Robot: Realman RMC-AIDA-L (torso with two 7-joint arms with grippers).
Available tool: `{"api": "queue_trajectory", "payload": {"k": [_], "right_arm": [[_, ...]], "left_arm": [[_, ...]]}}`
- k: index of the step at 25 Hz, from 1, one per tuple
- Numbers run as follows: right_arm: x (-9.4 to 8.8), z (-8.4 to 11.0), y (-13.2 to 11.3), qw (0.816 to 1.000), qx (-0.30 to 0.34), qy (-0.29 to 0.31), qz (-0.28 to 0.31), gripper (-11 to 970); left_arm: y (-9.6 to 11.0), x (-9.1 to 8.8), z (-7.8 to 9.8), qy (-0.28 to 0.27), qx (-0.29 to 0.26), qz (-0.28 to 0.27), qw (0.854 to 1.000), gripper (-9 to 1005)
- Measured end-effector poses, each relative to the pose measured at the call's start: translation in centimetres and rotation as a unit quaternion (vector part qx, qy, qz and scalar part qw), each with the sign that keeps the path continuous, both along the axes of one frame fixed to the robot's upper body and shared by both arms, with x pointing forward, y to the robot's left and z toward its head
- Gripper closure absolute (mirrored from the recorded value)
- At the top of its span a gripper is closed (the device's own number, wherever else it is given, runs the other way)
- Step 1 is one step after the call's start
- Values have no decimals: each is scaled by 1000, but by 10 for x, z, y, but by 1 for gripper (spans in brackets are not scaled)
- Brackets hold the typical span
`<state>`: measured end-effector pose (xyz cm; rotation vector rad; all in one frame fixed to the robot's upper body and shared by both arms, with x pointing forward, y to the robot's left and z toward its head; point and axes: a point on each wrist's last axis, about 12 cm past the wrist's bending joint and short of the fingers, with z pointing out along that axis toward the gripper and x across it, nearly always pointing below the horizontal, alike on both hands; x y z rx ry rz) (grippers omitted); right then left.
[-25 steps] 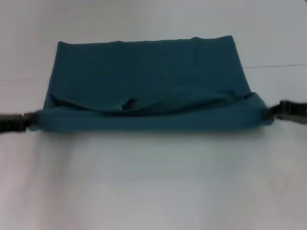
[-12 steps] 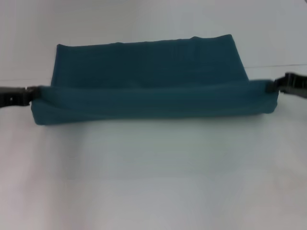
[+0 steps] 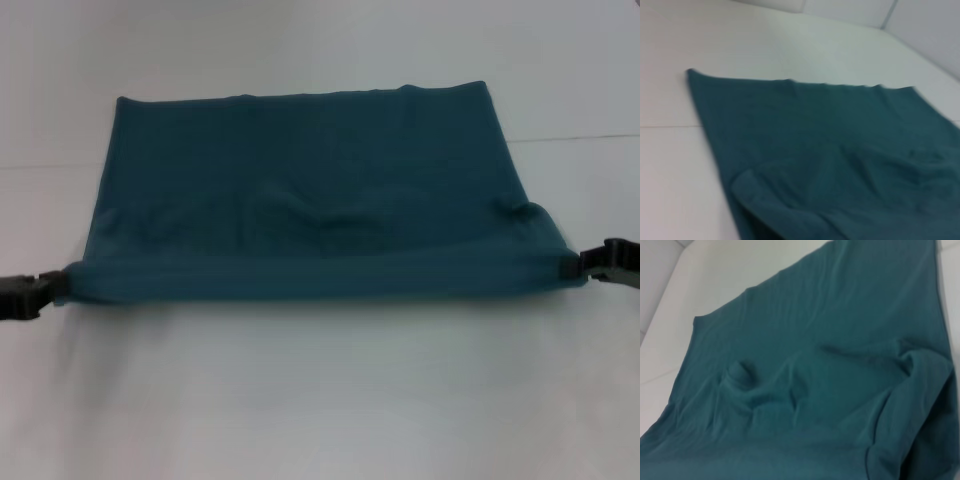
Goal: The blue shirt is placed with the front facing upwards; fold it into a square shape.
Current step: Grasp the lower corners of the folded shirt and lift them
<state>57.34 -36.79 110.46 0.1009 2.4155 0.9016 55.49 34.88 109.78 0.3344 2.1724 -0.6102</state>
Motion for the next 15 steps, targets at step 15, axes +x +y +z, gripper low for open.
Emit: {"api": "queue_trajectory", "payload": {"k": [15], "right_arm": [[-45, -25, -4, 998, 46, 48, 10, 925]], "left_arm": [[18, -58, -13, 3, -74, -9, 997, 973]]}}
